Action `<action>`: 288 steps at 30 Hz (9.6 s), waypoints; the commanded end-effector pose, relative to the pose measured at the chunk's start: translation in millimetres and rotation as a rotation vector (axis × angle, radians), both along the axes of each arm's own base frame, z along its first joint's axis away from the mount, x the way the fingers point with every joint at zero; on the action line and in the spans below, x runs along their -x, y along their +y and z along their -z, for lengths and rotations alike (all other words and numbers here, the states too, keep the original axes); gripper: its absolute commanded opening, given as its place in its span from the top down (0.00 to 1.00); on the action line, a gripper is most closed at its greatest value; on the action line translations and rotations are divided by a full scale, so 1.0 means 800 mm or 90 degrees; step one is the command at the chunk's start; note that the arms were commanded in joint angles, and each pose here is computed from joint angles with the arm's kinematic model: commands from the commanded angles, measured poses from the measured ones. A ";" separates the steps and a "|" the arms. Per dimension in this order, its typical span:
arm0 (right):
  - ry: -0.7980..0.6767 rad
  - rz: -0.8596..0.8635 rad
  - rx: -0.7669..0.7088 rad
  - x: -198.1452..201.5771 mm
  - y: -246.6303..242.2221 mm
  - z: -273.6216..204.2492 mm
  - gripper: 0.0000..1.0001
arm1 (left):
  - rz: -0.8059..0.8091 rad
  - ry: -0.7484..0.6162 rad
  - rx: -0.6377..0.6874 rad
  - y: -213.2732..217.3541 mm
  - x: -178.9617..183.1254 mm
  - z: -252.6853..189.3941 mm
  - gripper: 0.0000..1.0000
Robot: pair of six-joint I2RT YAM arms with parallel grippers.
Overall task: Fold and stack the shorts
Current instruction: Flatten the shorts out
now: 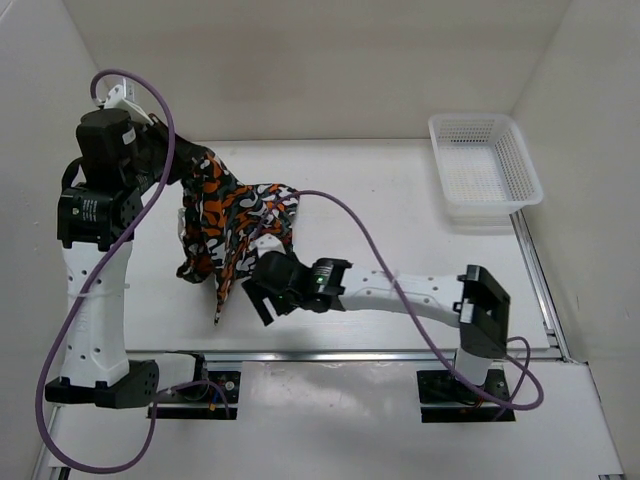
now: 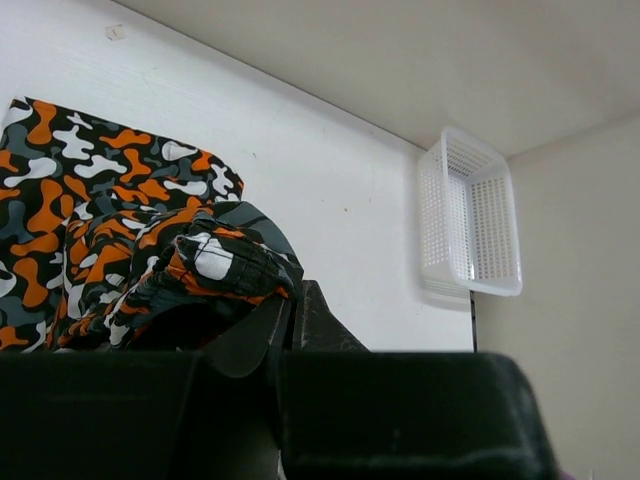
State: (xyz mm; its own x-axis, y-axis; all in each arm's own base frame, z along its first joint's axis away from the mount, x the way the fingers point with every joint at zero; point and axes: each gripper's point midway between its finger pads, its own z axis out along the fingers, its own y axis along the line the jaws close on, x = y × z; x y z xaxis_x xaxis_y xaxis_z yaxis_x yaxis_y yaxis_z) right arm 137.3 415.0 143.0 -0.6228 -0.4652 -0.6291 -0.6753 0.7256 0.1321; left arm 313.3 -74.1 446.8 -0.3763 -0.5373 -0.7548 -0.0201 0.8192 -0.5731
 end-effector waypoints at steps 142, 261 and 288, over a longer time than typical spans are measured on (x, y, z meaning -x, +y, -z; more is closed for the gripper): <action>0.238 1.078 -0.221 -0.080 -0.383 0.190 0.68 | 0.137 0.308 -0.073 -0.110 0.105 0.316 0.89; -0.029 0.040 -0.081 0.004 -0.042 -0.087 0.06 | 0.140 -0.035 -0.099 -0.106 0.044 -0.018 0.89; -0.165 0.366 0.140 -0.072 -0.084 0.013 0.21 | 0.154 -0.039 -0.105 -0.118 0.031 -0.025 0.89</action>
